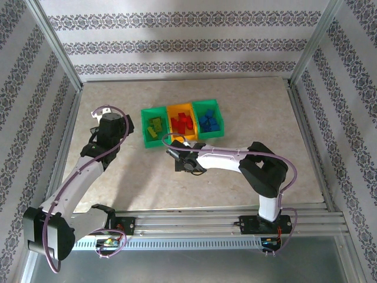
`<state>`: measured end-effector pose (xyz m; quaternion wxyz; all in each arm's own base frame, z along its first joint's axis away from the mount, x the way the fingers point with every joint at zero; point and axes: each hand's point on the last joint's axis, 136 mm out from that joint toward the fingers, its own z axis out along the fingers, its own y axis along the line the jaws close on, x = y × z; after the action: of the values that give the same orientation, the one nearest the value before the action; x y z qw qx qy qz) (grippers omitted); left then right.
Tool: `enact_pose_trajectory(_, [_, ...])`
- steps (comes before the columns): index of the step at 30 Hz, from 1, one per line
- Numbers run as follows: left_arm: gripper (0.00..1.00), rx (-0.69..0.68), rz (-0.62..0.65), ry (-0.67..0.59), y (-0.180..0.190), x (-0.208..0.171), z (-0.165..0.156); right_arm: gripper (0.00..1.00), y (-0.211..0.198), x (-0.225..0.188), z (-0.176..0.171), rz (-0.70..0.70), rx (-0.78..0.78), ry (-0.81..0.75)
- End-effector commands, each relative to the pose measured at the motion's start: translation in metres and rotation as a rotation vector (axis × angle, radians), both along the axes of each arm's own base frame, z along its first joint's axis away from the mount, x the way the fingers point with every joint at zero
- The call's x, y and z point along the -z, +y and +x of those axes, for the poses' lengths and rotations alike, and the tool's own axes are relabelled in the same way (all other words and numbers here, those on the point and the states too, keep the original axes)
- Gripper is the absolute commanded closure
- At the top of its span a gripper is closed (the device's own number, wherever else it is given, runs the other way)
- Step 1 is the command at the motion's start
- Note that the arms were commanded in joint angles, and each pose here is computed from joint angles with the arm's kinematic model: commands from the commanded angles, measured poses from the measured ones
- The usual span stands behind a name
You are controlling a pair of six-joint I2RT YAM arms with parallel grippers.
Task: Sort the legos into containers by color
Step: Pick up the lego from the center of the table.
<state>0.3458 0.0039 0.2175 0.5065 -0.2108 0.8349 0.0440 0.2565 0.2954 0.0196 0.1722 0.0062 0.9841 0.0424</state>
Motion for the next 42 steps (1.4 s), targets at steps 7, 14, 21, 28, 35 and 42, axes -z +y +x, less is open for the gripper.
enact_pose_trajectory(7, [0.00, -0.056, -0.006, -0.054, 0.013, -0.008, -0.002, 0.33, -0.006, 0.011, 0.000, -0.018, 0.040, 0.069])
enact_pose_trajectory(14, [0.00, -0.041, -0.023, -0.041, 0.009, -0.001, 0.005, 0.47, -0.008, 0.008, 0.002, -0.009, 0.043, 0.065])
enact_pose_trajectory(21, [0.00, -0.027, -0.038, -0.023, 0.005, 0.005, 0.010, 0.62, -0.010, 0.005, 0.004, -0.010, 0.042, 0.058])
enact_pose_trajectory(28, [0.00, -0.030, -0.032, -0.010, 0.006, 0.008, 0.010, 0.71, -0.014, -0.004, 0.009, -0.015, 0.036, 0.034])
enact_pose_trajectory(35, [0.00, -0.034, -0.030, -0.012, 0.007, 0.008, 0.010, 0.78, -0.037, -0.042, 0.030, -0.068, 0.036, -0.068])
enact_pose_trajectory(42, [0.00, -0.036, -0.029, -0.010, 0.008, 0.010, 0.011, 0.78, -0.073, -0.097, 0.078, -0.031, 0.086, -0.210])
